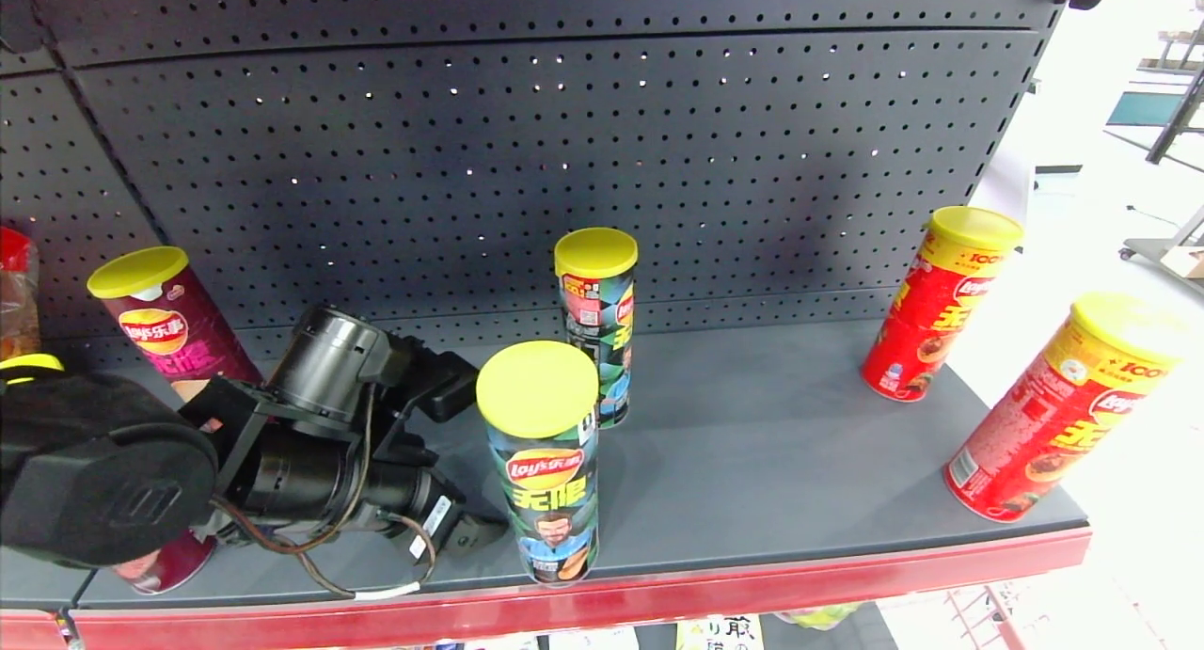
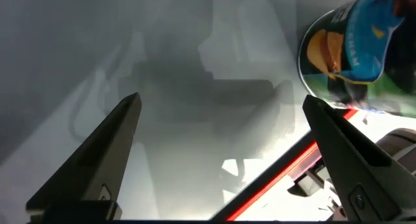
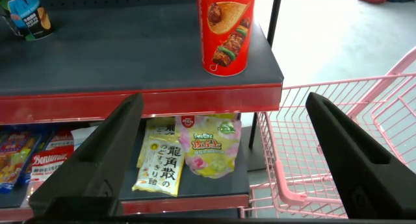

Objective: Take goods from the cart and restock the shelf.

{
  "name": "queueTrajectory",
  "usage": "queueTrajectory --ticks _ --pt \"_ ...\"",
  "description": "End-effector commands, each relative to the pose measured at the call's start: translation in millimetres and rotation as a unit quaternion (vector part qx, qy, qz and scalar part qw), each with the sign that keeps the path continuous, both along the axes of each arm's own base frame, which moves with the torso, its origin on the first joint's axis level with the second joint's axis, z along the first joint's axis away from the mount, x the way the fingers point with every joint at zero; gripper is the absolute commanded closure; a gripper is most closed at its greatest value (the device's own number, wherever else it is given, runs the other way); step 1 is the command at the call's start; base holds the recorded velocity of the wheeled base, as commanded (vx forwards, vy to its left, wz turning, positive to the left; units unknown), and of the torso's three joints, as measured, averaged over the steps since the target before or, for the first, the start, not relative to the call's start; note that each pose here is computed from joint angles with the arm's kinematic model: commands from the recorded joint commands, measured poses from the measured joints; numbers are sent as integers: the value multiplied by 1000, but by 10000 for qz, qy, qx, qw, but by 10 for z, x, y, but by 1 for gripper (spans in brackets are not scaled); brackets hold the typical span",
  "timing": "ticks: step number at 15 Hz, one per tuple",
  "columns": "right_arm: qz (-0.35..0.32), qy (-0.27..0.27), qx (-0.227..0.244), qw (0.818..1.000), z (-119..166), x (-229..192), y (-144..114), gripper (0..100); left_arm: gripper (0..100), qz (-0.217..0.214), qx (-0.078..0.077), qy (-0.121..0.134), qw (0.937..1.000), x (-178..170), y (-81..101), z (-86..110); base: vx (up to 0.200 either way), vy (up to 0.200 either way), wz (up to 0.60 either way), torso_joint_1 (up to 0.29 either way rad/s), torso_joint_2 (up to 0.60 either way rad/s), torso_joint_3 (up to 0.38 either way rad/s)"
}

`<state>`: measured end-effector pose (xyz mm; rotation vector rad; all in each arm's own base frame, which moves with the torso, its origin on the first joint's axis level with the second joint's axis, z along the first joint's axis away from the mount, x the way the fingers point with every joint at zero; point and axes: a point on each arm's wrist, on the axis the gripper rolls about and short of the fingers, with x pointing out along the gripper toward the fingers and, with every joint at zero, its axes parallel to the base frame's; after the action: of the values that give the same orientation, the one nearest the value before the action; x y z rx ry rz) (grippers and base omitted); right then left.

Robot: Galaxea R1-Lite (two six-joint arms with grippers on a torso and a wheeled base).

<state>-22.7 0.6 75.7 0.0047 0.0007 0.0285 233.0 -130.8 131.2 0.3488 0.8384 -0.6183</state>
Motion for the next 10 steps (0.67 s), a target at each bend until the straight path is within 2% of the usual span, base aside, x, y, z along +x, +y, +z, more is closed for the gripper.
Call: queueTrajectory --ticks 1,10 --pt "3 -3 0 10000 0 0 0 0 0 -6 8 17 10000 27 -18 -13 0 0 0 0 0 0" --pt "3 -3 0 10000 0 0 0 0 0 -9 46 -39 10000 66 -75 -3 0 0 0 0 0 0"
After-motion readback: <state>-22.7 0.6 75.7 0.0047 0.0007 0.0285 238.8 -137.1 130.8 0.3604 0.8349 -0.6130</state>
